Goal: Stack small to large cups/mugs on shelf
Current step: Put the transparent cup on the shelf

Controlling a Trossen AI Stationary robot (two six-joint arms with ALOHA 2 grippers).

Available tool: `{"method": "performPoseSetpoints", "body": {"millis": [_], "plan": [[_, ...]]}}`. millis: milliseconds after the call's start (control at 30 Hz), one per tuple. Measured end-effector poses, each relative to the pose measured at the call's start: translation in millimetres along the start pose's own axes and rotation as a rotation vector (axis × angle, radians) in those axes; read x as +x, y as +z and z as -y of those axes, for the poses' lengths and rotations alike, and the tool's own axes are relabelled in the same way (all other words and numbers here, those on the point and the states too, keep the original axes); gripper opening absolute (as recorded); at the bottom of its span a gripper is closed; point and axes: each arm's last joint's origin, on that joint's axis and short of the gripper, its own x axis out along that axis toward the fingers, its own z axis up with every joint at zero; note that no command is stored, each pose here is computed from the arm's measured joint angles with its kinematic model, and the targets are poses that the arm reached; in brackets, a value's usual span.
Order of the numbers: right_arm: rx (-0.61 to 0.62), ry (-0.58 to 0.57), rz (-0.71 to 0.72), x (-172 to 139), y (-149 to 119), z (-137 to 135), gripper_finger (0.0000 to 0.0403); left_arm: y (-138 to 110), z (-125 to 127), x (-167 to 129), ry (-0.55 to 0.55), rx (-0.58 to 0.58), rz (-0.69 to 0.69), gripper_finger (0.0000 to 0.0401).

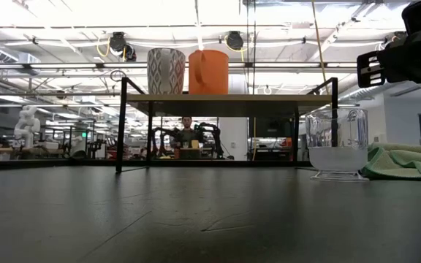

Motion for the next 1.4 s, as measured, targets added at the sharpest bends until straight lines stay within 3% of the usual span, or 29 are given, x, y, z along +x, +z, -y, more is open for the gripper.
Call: {"method": "performPoseSetpoints", "body": {"millis": [300,600,1067,1400], "plan": [[-0.002,0.000,0.000,0,0,0,0.0000,-47,12,5,-0.002,-0.061,0.068,0.0000],[-0.001,0.000,0.000,0,0,0,0.0000,-86,28,27,-0.107,-0.172,0.297,0.0000],[0.015,0.000,-0.001,0,0,0,0.0000,-147,49,55,-0.187,-0.179,0.607,0.0000],[0.016,0.000,-0.001,0,0,0,0.0000,-178,68,101,-0.343,-0.081,0.509,0.0000]]}}
